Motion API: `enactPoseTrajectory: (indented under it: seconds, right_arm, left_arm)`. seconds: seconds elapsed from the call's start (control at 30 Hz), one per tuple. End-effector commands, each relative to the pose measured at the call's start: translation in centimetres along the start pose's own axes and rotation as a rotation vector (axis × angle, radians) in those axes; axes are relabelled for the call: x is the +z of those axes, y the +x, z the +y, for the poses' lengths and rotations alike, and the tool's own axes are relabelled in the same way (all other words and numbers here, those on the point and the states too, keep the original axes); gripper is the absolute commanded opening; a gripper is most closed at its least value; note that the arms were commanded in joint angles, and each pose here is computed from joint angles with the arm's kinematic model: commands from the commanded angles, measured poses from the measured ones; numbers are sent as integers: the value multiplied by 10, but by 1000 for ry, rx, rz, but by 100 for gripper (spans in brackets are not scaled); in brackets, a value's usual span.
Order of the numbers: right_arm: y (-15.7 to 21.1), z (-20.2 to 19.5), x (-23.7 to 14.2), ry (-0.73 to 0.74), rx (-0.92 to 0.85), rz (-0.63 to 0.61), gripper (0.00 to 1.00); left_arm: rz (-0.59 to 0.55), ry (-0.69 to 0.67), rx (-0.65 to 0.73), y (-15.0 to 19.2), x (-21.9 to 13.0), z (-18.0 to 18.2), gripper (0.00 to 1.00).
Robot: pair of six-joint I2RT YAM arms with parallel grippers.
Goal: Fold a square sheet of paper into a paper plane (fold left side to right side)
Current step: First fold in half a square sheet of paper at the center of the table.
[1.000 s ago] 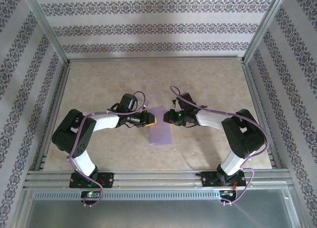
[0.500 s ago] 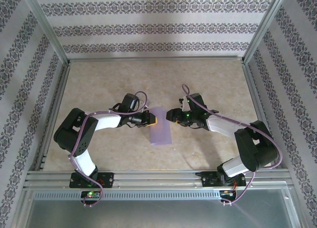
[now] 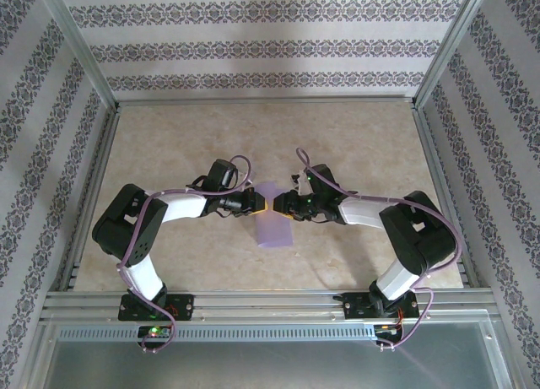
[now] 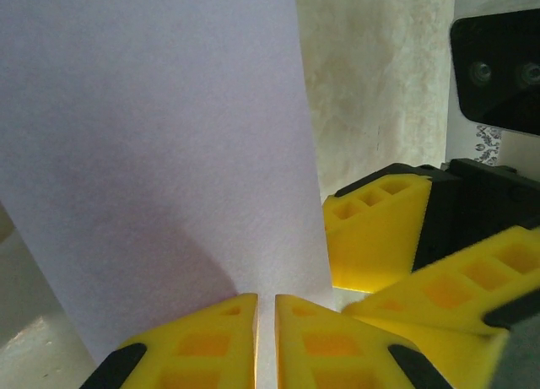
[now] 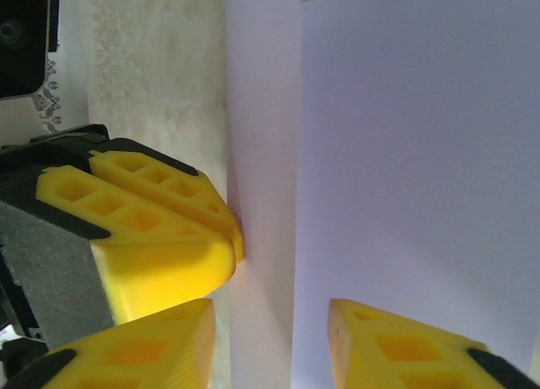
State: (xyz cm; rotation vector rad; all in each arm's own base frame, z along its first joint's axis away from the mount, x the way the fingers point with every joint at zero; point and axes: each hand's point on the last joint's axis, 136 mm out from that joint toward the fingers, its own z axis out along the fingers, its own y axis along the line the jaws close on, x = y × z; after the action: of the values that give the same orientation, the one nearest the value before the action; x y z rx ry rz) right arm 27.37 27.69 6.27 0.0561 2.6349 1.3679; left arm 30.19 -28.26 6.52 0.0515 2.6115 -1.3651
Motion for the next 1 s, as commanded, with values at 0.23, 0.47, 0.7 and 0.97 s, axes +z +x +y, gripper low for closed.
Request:
enactPoseTrajectory:
  seconds: [0.23, 0.47, 0.7, 0.97]
  right_arm:
    - [-3, 8, 9, -26, -18, -1, 4]
    - [-2, 2, 9, -4, -8, -8, 0]
    - [-3, -4, 6, 33, -10, -24, 0]
    - [-4, -10, 4, 69, 0, -42, 0]
  left_arm:
    - [0, -3, 31, -2, 1, -6, 14]
    - [-8, -16, 46, -3, -6, -11, 21]
    - [-102, -122, 125, -12, -38, -21, 41]
    - [-262, -213, 159, -22, -84, -28, 59]
